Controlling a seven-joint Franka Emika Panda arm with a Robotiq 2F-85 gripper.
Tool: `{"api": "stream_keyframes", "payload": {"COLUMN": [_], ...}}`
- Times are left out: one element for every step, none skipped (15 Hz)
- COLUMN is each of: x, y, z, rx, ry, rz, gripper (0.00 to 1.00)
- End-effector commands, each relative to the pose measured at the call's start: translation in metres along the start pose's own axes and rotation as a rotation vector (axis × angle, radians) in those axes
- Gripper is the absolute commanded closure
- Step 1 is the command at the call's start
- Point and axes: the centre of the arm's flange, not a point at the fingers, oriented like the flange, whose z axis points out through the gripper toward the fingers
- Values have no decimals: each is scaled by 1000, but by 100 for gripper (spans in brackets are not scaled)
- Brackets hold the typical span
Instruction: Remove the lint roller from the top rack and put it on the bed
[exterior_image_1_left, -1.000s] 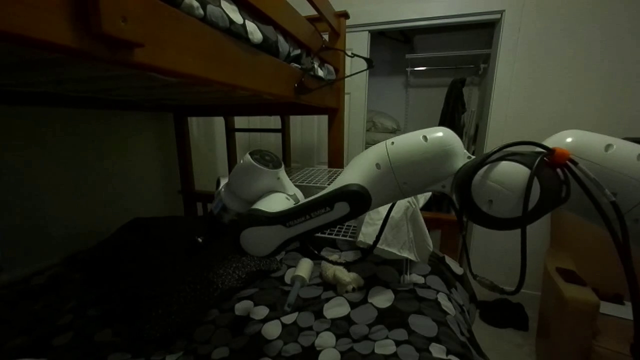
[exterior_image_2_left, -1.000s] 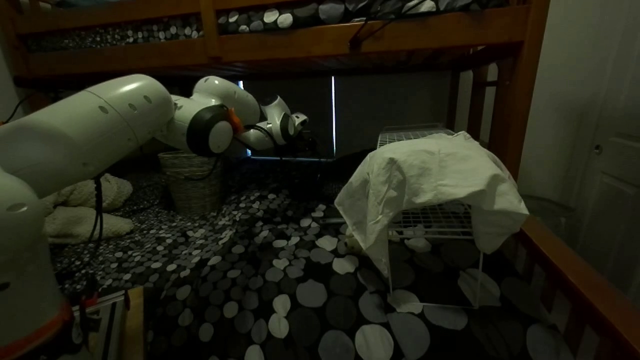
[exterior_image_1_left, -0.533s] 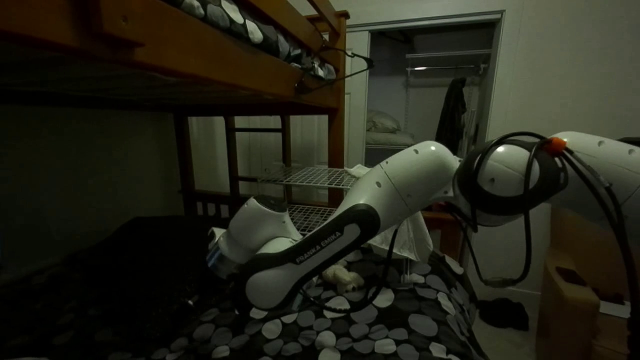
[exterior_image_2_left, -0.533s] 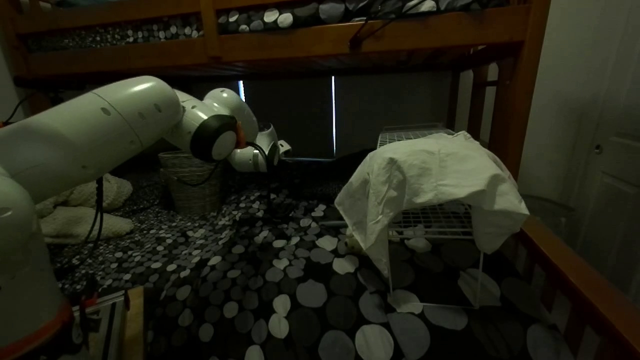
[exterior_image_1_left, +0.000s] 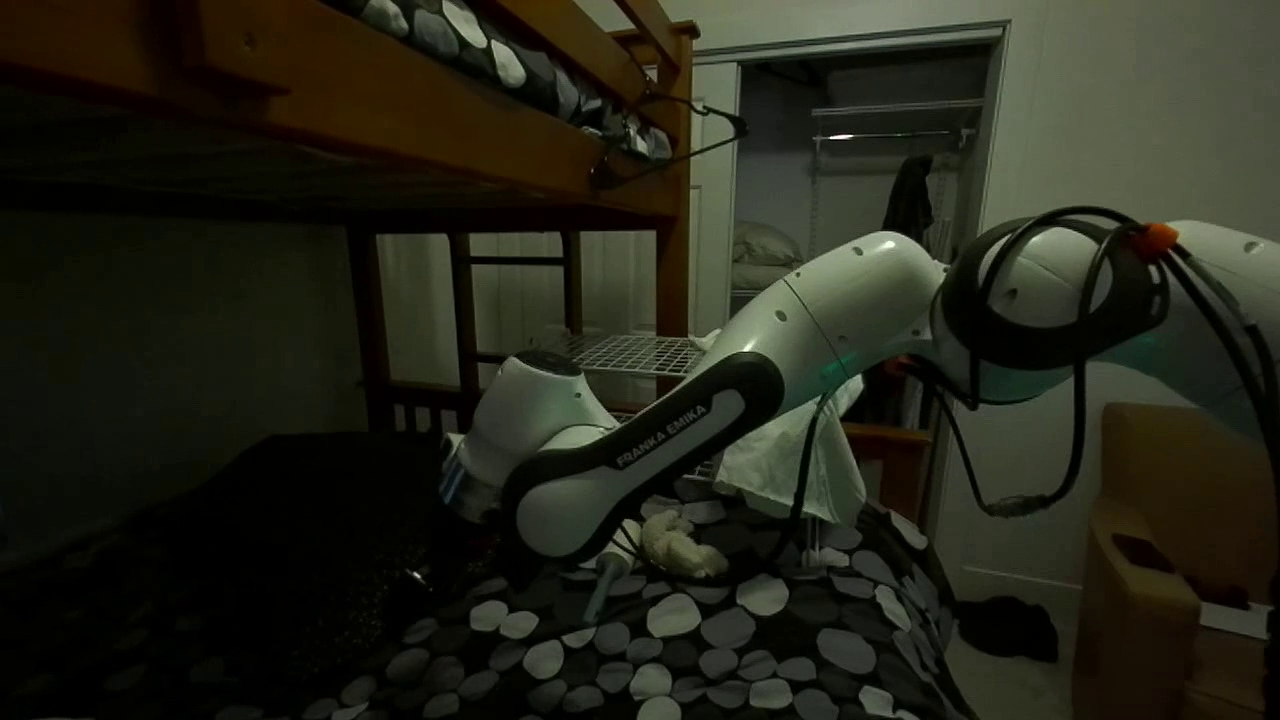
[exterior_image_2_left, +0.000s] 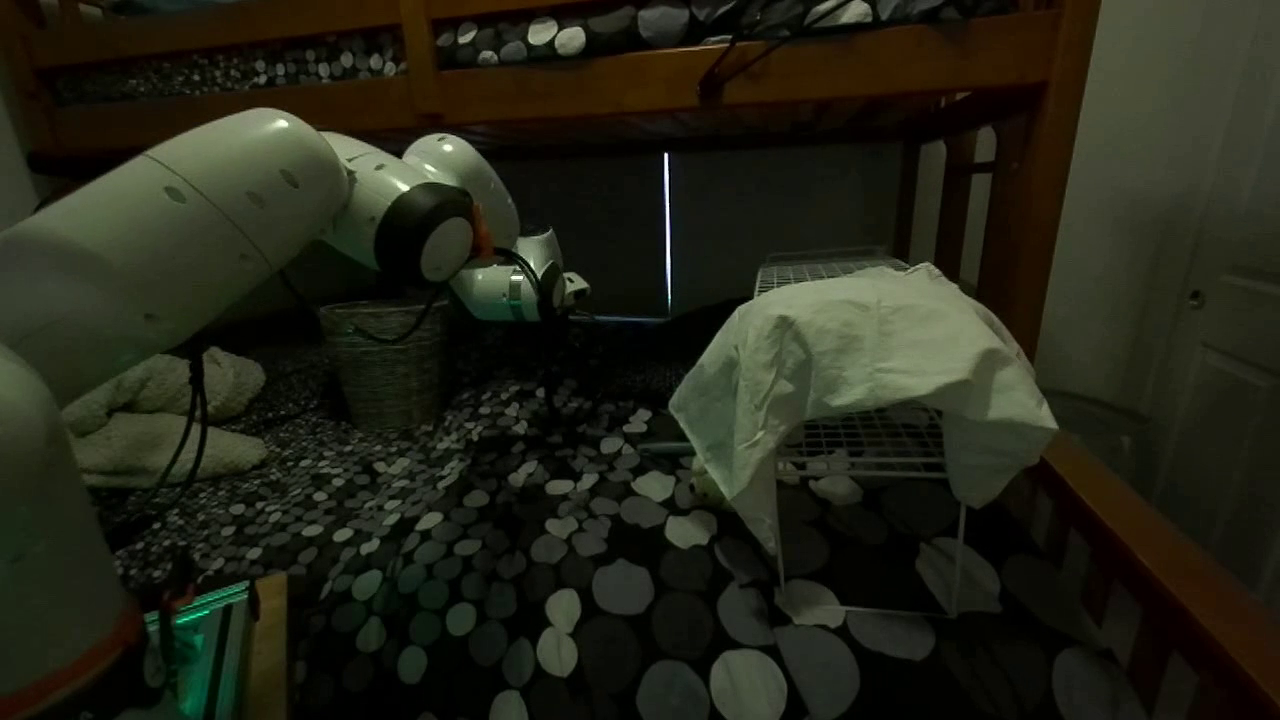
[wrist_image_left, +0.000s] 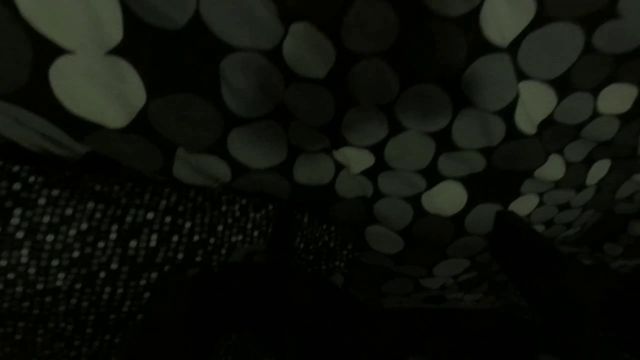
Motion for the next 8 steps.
{"api": "stream_keyframes", "payload": {"x": [-71, -81, -93, -107, -118, -131, -144, -157], "y": [-39, -45, -52, -56, -63, -67, -71, -76], "z": [-26, -29, -30, -30, -33, -35, -38, -42], "rx": [31, 29, 16, 3, -8, -23, -36, -40], "ry": [-187, -227, -268, -304, -339, -368, -396, -425], "rz": [50, 84, 118, 156, 193, 234, 277, 319], "gripper": [0, 0, 0, 0, 0, 0, 0, 0]}}
